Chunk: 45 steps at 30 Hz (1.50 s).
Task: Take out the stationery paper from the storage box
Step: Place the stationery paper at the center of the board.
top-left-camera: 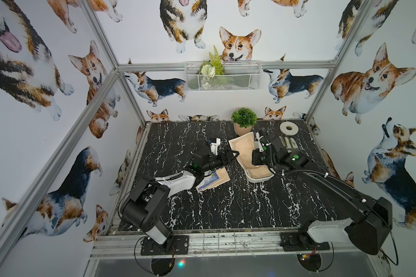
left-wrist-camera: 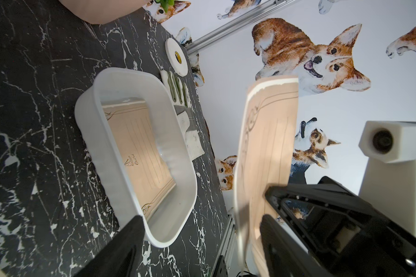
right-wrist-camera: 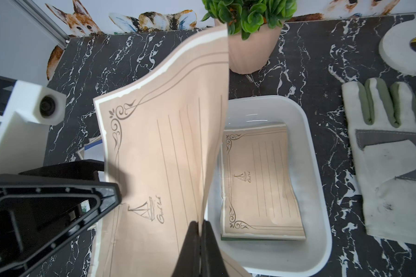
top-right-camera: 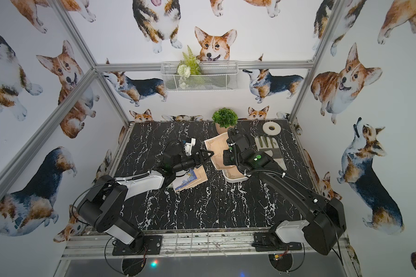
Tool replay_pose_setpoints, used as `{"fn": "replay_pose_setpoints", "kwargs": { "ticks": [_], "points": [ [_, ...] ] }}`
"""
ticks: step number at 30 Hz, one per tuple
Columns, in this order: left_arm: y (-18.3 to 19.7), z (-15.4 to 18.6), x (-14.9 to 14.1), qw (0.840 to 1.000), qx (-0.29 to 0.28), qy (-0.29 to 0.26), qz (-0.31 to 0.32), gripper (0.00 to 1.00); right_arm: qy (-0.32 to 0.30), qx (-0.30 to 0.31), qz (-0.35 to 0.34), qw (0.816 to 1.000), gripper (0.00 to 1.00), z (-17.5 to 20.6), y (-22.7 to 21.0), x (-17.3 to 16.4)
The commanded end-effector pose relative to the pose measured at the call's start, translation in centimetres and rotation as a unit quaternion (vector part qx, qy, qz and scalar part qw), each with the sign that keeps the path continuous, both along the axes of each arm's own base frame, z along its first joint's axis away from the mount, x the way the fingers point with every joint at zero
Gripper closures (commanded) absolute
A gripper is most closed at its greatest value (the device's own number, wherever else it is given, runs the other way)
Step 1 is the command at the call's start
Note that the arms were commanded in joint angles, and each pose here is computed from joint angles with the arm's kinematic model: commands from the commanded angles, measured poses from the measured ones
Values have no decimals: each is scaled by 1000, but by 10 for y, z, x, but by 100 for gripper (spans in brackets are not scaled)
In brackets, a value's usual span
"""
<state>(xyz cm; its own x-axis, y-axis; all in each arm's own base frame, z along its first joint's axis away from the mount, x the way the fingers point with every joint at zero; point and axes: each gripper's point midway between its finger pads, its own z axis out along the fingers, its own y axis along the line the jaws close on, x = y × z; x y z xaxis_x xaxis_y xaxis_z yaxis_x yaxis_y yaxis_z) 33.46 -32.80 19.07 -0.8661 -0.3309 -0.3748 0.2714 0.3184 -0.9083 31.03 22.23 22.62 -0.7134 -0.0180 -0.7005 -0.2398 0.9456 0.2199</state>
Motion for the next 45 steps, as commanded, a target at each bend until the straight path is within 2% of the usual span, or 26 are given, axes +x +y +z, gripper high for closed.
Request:
{"fn": "replay_pose_setpoints", "kwargs": {
  "ticks": [1, 3, 5, 7, 8, 14, 15, 17, 22, 24, 26, 30, 33, 35, 36, 39, 42, 45],
  "points": [
    [-10, 17, 3, 999, -30, -20, -5, 21, -9, 16, 6, 1000, 96, 6, 11, 0],
    [-13, 18, 2, 999, -34, -19, -9, 23, -10, 17, 8, 1000, 95, 4, 14, 0],
    [-15, 23, 1, 999, -43, -24, -13, 30, -10, 14, 9, 1000, 95, 3, 15, 0],
    [-16, 28, 0, 998, -52, -28, -15, 43, -7, 10, 11, 1000, 95, 1, 16, 0],
    [-18, 19, 1, 998, -49, -20, -16, 49, -5, 10, 12, 1000, 95, 0, 17, 0],
    [-20, 17, 0, 998, -55, -18, -23, 79, 0, 8, 15, 1000, 94, -5, 19, 1],
    [-20, 18, 0, 998, -59, -18, -25, 89, 1, 7, 15, 1000, 93, -6, 19, 1],
    [-21, 19, -1, 998, -61, -18, -27, 100, 3, 5, 14, 1000, 90, -7, 19, 1],
    [-20, 23, -3, 997, -61, -24, -30, 100, 7, -9, 7, 1000, 71, -14, 15, 2],
    [-18, 23, -4, 998, -55, -27, -34, 100, 8, -21, 2, 1000, 55, -17, 10, 1],
    [-13, 18, -3, 998, -47, -23, -36, 100, 2, -35, -1, 999, 44, -15, 4, 1],
    [2, 34, -7, 996, -55, -40, -56, 100, -33, -35, -2, 999, 31, 4, -10, -4],
    [8, 39, -14, 992, -67, -45, -97, 100, -45, 25, 15, 999, 21, 19, -17, -8],
    [8, 44, -22, 987, -83, -47, -129, 100, -43, 102, 44, 993, 17, 26, -14, -12],
    [6, 48, -26, 984, -94, -50, -146, 100, -58, 172, 84, 980, 12, 43, -8, -20],
    [5, 61, -32, 974, -136, -59, -172, 100, -69, 317, 179, 929, 5, 71, 6, -38],
    [5, 73, -31, 966, -174, -63, -178, 100, -45, 376, 231, 896, 4, 76, 19, -47],
    [3, 69, -26, 966, -186, -46, -177, 100, -15, 394, 251, 884, 5, 69, 27, -47]
  ]
}}
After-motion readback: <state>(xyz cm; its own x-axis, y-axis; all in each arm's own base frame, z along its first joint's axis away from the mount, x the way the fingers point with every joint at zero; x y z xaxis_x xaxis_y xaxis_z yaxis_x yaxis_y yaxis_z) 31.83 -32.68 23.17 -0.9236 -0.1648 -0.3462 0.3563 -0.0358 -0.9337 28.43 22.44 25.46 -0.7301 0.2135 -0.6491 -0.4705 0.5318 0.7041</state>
